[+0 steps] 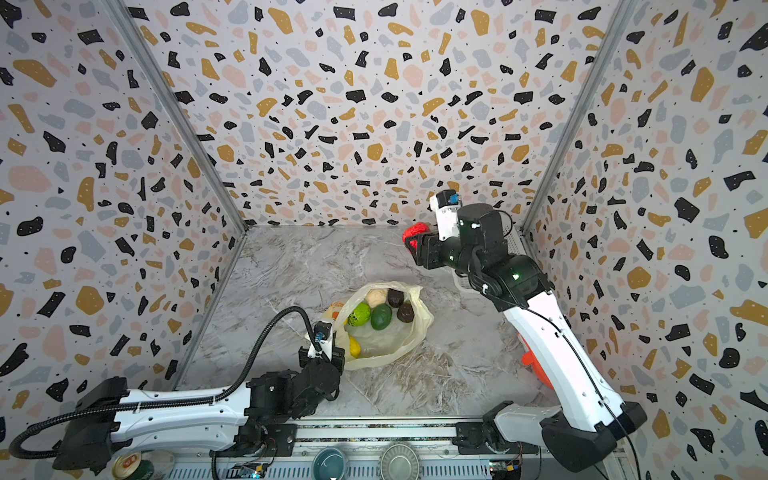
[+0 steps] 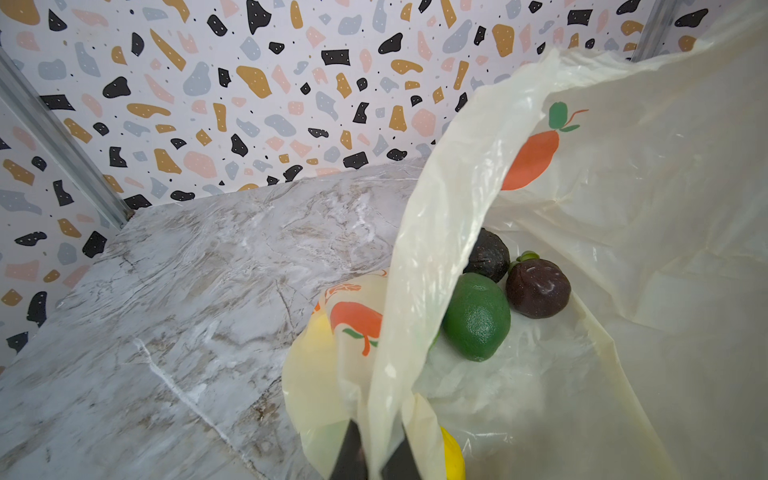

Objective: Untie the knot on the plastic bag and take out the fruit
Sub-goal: 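Lift the red fruit out of the bag with the right gripper toward the basket, then lower the red fruit into the white basket and open the right gripper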

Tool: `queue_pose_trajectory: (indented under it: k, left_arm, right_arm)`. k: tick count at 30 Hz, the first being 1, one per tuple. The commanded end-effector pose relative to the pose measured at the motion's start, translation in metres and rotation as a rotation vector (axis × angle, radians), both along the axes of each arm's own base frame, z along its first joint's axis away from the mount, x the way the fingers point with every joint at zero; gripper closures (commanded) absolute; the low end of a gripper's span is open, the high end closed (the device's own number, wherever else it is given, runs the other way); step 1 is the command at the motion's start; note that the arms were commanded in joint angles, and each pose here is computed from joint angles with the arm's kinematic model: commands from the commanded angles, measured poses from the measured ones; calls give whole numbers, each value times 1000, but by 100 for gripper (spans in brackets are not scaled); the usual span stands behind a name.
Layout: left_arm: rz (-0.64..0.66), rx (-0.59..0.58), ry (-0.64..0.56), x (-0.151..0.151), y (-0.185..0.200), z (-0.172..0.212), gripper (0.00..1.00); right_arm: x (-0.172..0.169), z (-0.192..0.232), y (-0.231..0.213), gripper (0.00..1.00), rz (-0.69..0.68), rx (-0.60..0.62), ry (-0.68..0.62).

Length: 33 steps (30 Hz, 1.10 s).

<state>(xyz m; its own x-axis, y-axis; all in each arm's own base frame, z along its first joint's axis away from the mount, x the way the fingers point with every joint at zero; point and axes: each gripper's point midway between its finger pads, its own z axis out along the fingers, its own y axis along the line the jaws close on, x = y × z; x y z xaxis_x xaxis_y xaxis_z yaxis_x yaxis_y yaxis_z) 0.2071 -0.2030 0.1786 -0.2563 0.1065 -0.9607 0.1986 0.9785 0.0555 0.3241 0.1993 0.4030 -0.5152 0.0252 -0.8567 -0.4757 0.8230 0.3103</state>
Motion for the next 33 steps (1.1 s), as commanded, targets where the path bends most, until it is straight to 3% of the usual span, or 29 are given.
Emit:
queue_pose_trajectory:
  k: [1,11,18,29,33]
  left_arm:
    - [-6,-23,-18,2,-4,9,100]
    - [-29,-36,-12,-1,-4,7,100]
    - [-28,-48,-8,-2,-1,4,100]
    - [-30,-41,-13,-2,2,5,100]
    - [-30,-43,-13,-2,3,6,100]
  right_arm:
    - [34,-25,-21,46,-38,6,22]
    - [142,-111,-136,46,-391,-31,101]
    - [200,-186,-182,44,-516,-139,204]
    - [221,-277,-209,40,-547,-236,352]
    - [215,-283,-213,22,-557,-245,365]
